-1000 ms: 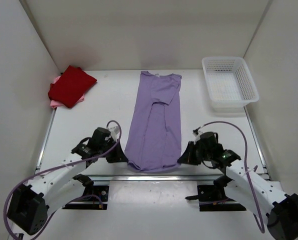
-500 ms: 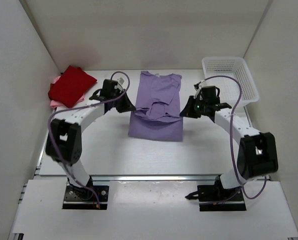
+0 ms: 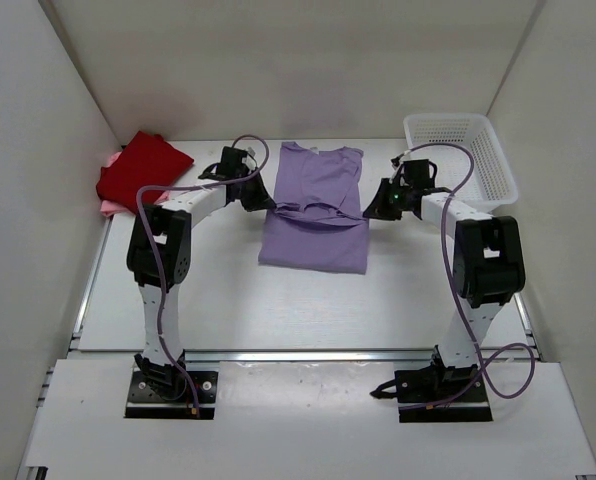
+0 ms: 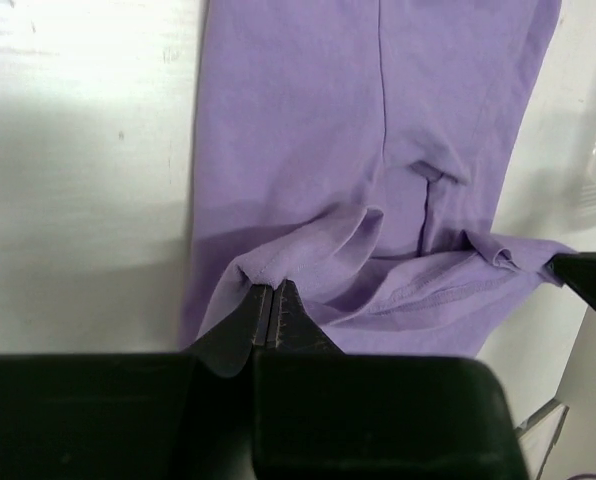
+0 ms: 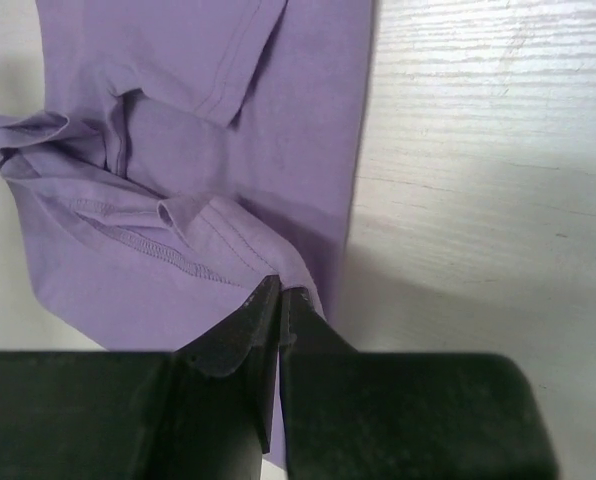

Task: Fold and stack the t-shirts
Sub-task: Fold the folded rectangular tshirt in 1/3 of the way

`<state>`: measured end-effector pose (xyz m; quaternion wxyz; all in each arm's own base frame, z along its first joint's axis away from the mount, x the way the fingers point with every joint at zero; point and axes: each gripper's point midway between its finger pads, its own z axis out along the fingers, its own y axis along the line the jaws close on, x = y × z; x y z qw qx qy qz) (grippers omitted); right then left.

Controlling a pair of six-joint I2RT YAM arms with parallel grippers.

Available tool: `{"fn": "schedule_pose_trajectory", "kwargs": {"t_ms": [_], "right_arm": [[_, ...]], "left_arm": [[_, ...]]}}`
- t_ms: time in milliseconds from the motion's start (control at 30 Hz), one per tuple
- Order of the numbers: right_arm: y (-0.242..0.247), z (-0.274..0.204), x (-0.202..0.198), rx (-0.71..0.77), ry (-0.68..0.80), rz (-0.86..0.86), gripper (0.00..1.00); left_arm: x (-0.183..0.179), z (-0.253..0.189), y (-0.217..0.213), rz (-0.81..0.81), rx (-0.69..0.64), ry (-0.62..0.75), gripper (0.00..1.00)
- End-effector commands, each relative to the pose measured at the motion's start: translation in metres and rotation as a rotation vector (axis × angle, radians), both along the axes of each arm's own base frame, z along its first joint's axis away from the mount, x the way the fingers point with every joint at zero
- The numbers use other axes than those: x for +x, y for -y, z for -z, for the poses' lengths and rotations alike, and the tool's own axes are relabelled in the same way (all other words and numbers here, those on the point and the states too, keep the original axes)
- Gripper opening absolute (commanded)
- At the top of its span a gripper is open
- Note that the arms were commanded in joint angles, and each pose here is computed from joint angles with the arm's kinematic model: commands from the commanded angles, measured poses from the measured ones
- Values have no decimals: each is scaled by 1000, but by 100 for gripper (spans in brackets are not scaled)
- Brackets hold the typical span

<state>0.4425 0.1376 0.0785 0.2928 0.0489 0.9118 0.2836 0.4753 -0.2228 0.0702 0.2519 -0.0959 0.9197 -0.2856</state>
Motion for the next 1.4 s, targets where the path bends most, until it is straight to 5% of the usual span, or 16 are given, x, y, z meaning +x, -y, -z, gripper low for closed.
{"fn": "schedule_pose_trajectory", "kwargs": {"t_ms": [0,200,367,400,500,567,633,667,800,967,1367], "right_arm": [[5,-23,29,16,115,21,0],[15,-4,41,13,82,53,6],[19,-41,47,-5,154,68,33],[21,-56,46,-28,184,69,37],[18,-82,42,-64,249,87,41],[-2,-90,28,-58,281,53,36],[-43,-90,14,-32,309,-53,7],[-55,-82,10,-21,302,-88,0],[-105,-39,-1,-50,215,-224,0],[-140,-13,-6,-45,180,-299,1],[-152,44,23,-127,173,-235,0]], "left_arm": [[28,-25,2,-16,-20,79,0],[43,-9,-2,-46,-91,53,9],[38,-43,-18,-95,-155,112,32],[35,-56,-19,-102,-156,152,47],[27,-93,-32,-145,-160,254,51],[4,-84,-28,-155,-167,244,46],[-23,-86,2,-85,-180,271,43],[-40,-67,16,-52,-159,238,43],[-75,-18,41,10,-183,138,38],[-83,19,17,-47,-169,76,36],[-151,55,6,-47,-156,-8,34]]}}
